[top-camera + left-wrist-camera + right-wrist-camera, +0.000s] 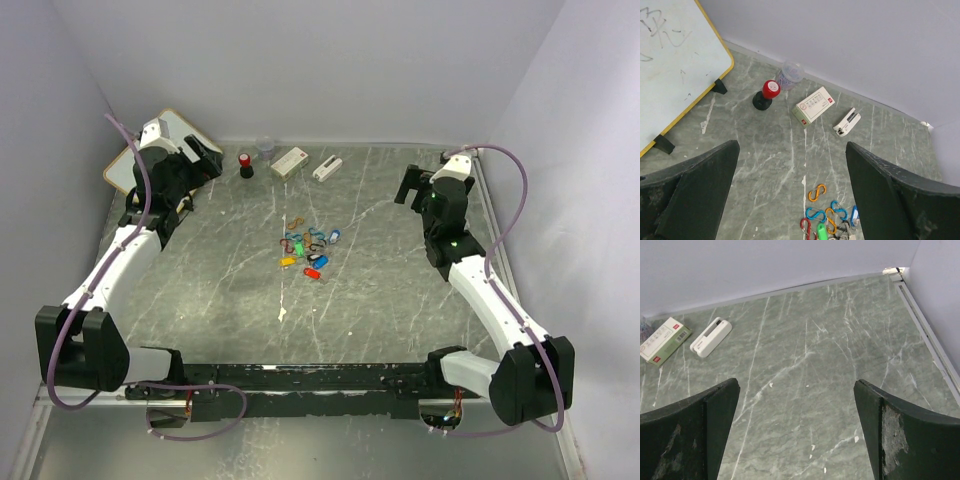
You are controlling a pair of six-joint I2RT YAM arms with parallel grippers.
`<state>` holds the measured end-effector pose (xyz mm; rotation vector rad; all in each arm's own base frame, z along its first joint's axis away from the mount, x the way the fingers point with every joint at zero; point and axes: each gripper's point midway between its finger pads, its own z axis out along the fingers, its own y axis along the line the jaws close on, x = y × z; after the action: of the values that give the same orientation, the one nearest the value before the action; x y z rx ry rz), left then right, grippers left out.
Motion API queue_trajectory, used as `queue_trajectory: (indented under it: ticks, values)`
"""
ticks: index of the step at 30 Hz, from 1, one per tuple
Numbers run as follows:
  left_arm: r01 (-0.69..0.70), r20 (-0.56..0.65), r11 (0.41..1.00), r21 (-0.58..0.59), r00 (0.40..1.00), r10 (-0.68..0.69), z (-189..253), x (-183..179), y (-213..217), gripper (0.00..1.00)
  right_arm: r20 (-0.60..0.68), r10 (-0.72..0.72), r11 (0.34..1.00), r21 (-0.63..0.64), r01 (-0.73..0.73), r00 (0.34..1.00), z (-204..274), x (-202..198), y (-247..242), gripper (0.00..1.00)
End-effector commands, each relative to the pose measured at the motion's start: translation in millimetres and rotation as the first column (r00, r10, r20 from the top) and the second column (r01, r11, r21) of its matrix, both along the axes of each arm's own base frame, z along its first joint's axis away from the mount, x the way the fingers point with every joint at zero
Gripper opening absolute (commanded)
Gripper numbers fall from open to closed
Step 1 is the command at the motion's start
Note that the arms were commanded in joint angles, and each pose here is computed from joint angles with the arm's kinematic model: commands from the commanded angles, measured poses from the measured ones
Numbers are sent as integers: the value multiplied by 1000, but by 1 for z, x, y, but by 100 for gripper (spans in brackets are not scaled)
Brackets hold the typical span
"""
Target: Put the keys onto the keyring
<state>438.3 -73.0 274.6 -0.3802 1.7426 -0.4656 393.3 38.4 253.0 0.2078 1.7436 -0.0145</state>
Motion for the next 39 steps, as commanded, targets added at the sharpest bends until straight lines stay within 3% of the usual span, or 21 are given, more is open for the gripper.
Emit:
queue_trajectory:
  ticks: [1,15,17,21,31,36,39]
  values:
    - [-11,20,1000,3,1000,11,14,-8,4,99,-16,0,1000,-18,0,1000,2,0,-1,100]
    - [21,27,994,105,999,-24,13,-17,6,99,-35,71,997,-1,-71,997,-3,5,13,100]
    - [86,-7,991,103,996,-86,2,-17,-4,99,-57,199,980,2,-199,978,-9,7,36,99]
    - [206,-59,976,68,978,-202,-27,-24,-35,93,-142,384,923,94,-373,913,-32,8,81,87]
    - [294,-149,952,83,948,-280,-53,-42,-59,99,-207,432,902,87,-424,878,-50,-6,105,88]
    - [347,-213,935,70,921,-325,-81,-63,-81,100,-240,498,867,129,-482,833,-68,-33,137,87]
    - [375,-237,926,36,904,-357,-97,-75,-90,95,-264,513,858,157,-489,817,-87,-48,148,87]
